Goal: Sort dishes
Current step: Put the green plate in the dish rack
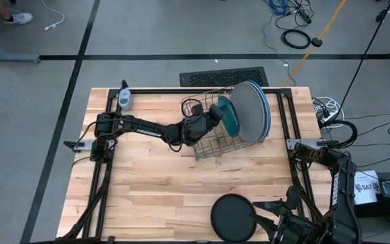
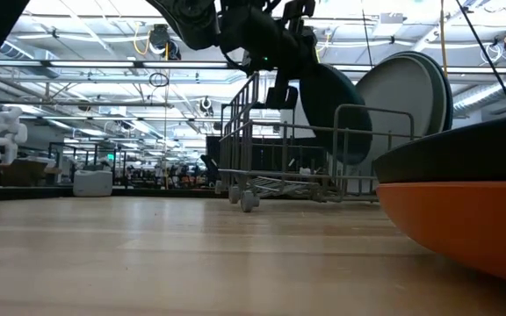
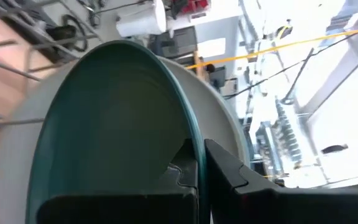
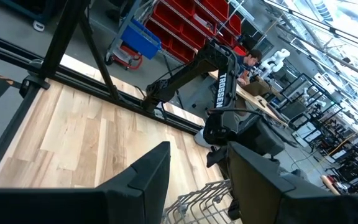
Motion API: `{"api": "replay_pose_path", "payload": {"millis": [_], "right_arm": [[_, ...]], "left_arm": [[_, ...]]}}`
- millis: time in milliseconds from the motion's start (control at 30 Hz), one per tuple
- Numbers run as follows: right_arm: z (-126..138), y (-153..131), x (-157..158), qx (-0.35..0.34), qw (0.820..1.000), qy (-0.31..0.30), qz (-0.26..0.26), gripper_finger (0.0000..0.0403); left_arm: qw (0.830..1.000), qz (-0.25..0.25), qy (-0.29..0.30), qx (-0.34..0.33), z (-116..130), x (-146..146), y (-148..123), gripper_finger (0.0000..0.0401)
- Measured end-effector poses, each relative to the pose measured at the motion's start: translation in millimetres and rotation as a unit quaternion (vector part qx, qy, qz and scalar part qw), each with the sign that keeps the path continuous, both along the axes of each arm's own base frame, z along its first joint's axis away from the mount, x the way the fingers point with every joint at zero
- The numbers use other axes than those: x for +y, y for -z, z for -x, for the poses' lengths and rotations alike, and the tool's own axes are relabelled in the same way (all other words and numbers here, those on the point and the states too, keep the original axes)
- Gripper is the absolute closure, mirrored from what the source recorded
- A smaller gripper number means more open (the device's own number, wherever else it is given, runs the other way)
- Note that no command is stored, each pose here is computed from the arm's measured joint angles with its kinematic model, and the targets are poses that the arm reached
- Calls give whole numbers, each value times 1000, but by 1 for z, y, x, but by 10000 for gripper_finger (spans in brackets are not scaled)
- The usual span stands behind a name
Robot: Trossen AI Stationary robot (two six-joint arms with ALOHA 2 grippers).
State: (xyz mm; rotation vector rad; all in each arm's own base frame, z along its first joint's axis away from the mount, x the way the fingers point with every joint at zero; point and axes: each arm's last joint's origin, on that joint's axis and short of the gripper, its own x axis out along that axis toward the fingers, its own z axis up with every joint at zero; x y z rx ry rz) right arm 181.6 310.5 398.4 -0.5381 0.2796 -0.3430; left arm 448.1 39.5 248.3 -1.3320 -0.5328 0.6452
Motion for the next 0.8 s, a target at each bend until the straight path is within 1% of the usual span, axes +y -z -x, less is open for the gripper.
{"api": "replay_pose_path", "payload": {"millis": [67, 267, 500, 667, 800], "right_arm": [[0, 0, 0, 0, 1000, 0, 0, 250], [0, 0, 0, 0, 1000, 0, 0, 250], [0, 0, 0, 0, 1000, 0, -1, 250], [0, 0, 0, 0, 1000, 0, -1, 250], [0, 0, 0, 0, 1000, 0, -1, 250]], "left_arm": [[1000, -1, 1, 1, 0, -1, 0, 393], [999, 0, 4, 35, 0, -6, 6, 393], [999, 0, 1, 42, 0, -7, 8, 393], [998, 0, -7, 67, 0, -10, 13, 393], [998, -1, -12, 68, 1, -11, 13, 393]]}}
